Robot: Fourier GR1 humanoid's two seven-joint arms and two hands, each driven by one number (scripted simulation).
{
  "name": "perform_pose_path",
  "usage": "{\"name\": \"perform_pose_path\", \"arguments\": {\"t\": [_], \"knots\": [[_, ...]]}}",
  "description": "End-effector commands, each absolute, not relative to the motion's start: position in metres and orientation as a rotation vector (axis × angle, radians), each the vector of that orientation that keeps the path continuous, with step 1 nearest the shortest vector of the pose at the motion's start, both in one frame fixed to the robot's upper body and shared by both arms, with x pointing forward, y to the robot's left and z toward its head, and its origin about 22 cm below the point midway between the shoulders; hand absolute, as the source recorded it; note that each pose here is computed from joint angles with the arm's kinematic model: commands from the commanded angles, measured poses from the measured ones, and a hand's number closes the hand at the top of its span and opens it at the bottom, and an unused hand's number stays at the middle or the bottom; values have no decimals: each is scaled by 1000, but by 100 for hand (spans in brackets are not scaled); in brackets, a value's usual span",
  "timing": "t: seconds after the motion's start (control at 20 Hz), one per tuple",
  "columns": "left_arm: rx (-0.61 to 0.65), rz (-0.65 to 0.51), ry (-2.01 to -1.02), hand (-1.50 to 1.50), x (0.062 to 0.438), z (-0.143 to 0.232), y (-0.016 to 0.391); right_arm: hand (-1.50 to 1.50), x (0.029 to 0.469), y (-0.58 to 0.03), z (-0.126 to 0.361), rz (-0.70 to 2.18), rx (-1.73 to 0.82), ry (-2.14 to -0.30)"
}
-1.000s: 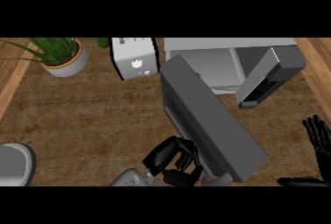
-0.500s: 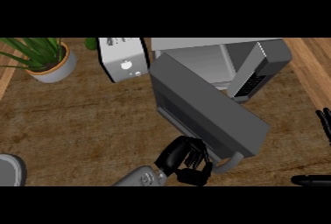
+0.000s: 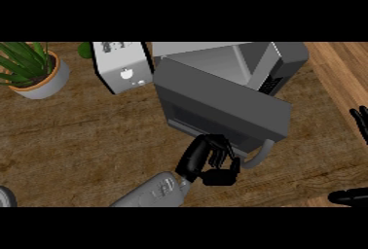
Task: Pick up the milk, place it into the microwave and close the microwave
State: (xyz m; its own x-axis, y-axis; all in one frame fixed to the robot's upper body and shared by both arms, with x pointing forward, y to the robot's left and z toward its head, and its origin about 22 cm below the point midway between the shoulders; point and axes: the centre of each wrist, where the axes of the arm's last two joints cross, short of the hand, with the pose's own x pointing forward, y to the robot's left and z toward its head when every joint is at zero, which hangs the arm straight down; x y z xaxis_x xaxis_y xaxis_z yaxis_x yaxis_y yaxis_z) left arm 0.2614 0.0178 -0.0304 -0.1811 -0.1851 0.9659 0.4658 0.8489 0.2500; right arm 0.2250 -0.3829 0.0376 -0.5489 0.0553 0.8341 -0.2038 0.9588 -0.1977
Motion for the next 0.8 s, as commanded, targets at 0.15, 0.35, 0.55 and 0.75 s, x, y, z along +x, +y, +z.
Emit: {"name": "perform_pose_path", "arguments": {"t": [0.15, 0.35, 0.55, 0.75], "knots": [[-217, -352, -1779, 150, 289, 4, 12, -150, 234, -378, 62, 420, 234, -2149], [-221, -292, -1773, 150, 300, 9, 13, -150, 236, -383, 71, 430, 261, -2150], [-201, -231, -1779, 150, 317, 20, 14, -150, 243, -380, 85, 451, 280, -2158], [-177, -196, -1777, 150, 335, 30, 15, -150, 248, -381, 95, 463, 270, -2168]]}}
